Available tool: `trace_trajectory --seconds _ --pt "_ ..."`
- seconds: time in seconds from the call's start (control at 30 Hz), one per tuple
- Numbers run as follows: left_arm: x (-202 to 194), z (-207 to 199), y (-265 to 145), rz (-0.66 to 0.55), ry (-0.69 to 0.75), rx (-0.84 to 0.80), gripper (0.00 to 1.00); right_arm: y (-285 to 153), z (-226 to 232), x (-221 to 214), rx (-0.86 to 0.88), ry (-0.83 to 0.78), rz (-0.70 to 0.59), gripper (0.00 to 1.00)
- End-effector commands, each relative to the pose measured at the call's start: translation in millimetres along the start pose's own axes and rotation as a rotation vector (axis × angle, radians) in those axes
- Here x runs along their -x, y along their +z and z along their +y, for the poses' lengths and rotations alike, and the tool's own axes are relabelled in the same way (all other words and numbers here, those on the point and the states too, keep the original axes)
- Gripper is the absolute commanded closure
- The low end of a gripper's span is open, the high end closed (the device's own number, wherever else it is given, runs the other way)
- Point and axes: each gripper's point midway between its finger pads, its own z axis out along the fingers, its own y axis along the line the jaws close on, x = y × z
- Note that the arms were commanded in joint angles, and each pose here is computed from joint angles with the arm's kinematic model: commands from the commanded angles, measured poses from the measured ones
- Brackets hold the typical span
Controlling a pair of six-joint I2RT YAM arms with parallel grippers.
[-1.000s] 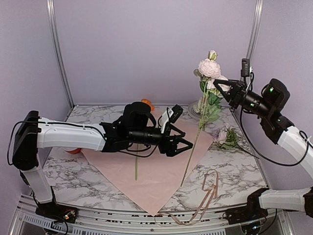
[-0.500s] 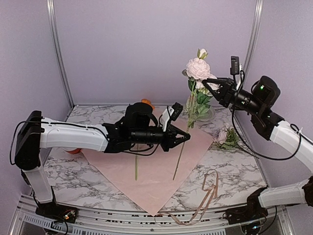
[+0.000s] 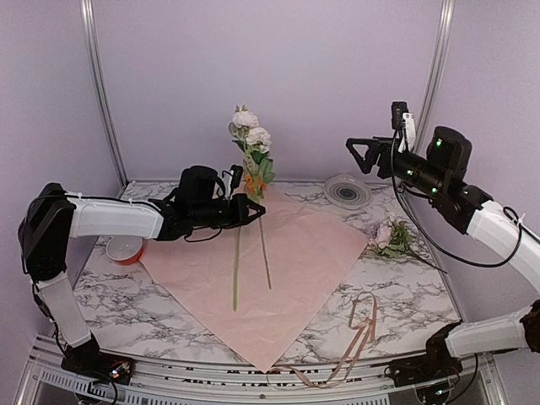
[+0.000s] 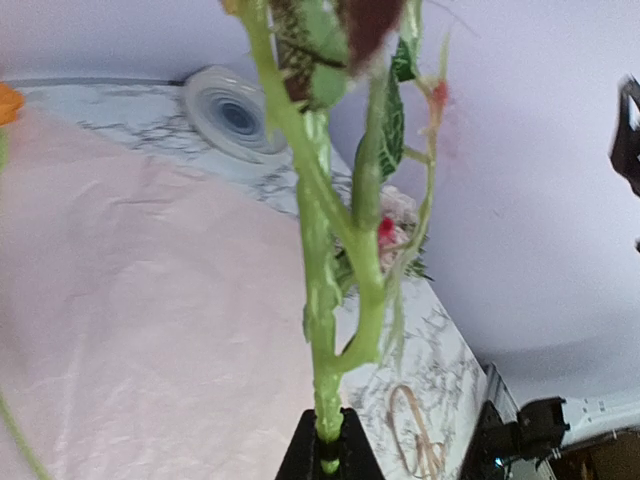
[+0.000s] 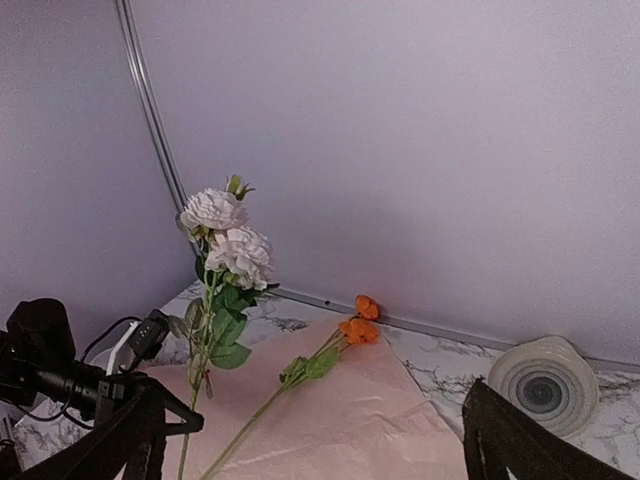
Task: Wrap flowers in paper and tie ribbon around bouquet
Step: Place the fake flower on the flattened wrapping paper.
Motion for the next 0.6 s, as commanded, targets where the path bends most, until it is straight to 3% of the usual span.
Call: trace_trajectory --seconds 0.0,0.17,0.37,0.57 --pt "-16 68 -20 0.063 -0.176 0.204 1.00 7 -25 -27 -0.131 -0.012 0.115 0.00" --pt "-19 131 -47 0.143 -0.146 0.411 1.00 10 -31 -47 -0.150 -0.018 0.190 0.00" --pt "-16 166 -69 0.175 -0.178 0.469 1.00 10 -34 -54 -0.157 -0.018 0.209 0.00" --pt "-40 188 -51 0.285 -0.218 0.463 1.00 11 -35 -57 -0.164 -0.020 0.213 0.00"
